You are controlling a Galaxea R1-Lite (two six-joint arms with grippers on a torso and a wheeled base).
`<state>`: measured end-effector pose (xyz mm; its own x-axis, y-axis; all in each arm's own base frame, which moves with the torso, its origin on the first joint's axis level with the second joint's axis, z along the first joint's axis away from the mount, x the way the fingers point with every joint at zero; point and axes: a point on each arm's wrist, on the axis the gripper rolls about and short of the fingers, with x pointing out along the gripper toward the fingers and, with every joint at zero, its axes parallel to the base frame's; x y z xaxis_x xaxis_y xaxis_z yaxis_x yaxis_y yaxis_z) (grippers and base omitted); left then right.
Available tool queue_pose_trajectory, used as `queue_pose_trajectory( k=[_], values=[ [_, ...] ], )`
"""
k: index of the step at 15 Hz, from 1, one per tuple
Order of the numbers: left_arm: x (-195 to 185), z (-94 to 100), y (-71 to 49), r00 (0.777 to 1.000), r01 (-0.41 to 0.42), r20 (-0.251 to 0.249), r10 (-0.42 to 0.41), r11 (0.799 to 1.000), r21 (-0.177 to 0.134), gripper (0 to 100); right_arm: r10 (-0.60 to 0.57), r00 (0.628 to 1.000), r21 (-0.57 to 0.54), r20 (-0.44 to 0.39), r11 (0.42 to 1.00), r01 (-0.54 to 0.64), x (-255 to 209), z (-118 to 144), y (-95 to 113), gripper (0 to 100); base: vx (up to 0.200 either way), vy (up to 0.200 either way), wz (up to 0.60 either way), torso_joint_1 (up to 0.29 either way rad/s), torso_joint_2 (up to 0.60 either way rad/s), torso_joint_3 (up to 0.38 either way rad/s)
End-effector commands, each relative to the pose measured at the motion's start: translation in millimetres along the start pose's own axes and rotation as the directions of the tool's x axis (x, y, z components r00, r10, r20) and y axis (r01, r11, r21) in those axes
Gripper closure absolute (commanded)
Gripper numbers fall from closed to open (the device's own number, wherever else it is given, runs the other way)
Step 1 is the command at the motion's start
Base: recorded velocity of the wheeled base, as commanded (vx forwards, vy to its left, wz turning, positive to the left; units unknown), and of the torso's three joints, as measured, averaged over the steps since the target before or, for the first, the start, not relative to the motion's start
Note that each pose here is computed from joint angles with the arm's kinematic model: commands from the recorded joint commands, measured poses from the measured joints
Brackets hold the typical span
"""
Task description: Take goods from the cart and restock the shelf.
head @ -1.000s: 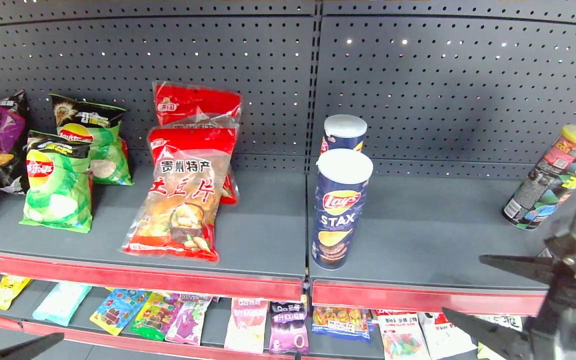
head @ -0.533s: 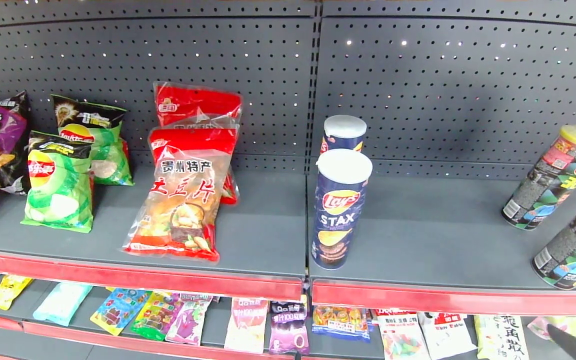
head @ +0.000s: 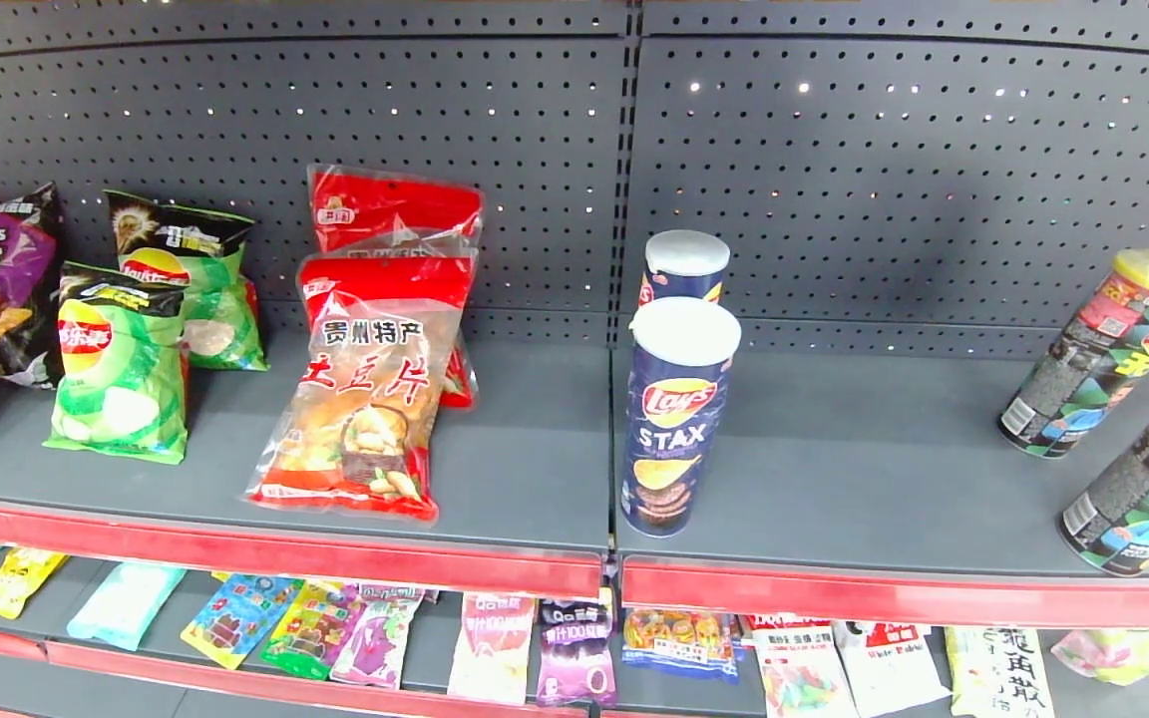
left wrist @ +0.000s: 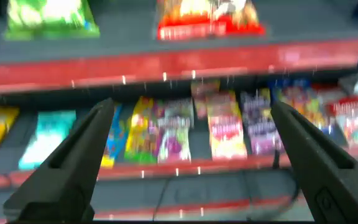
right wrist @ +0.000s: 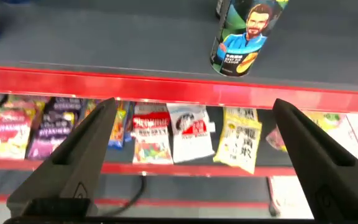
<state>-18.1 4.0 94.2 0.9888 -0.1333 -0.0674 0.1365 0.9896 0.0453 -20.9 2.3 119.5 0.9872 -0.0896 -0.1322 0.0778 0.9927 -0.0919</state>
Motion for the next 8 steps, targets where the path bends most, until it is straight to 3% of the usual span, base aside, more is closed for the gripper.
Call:
queue_pose_trajectory(
  k=[1,2,4,7,8],
  values=[
    [2.8,-11.2,-0.2,1.0,-0.017,-0.002,0.017,0.997,-0.072,0,-0.008,0.998,0.002,0.058,1.0,0.008,9.1,-33.7,3.3,0,0.0,0.0,0.0,0.0,0.0,0.0],
    [3.1,-11.7,1.1,0.997,-0.075,-0.002,0.076,0.99,-0.118,0,-0.025,0.994,0.02,0.107,1.0,0.023,10.8,-33.0,2.9,0,0.0,0.0,0.0,0.0,0.0,0.0],
    [4.0,-13.2,0.9,0.997,-0.073,0.004,0.074,0.99,-0.119,0,-0.041,0.996,0.058,0.077,0.998,0.037,11.1,-36.0,2.8,0,0.0,0.0,0.0,0.0,0.0,0.0],
    [4.0,-13.7,-2.2,0.998,0.064,0.004,-0.064,0.998,-0.014,0,-0.03,0.999,0.09,0.029,0.996,0.028,11.3,-40.7,3.4,0,0.0,0.0,0.0,0.0,0.0,0.0],
    [4.0,-16.4,-2.0,0.999,0.049,-0.022,-0.049,0.999,-0.017,0,-0.03,0.999,0.087,0.027,0.996,0.028,11.4,-41.1,3.4,0,0.0,0.0,0.0,0.0,0.0,0.0]
  ],
)
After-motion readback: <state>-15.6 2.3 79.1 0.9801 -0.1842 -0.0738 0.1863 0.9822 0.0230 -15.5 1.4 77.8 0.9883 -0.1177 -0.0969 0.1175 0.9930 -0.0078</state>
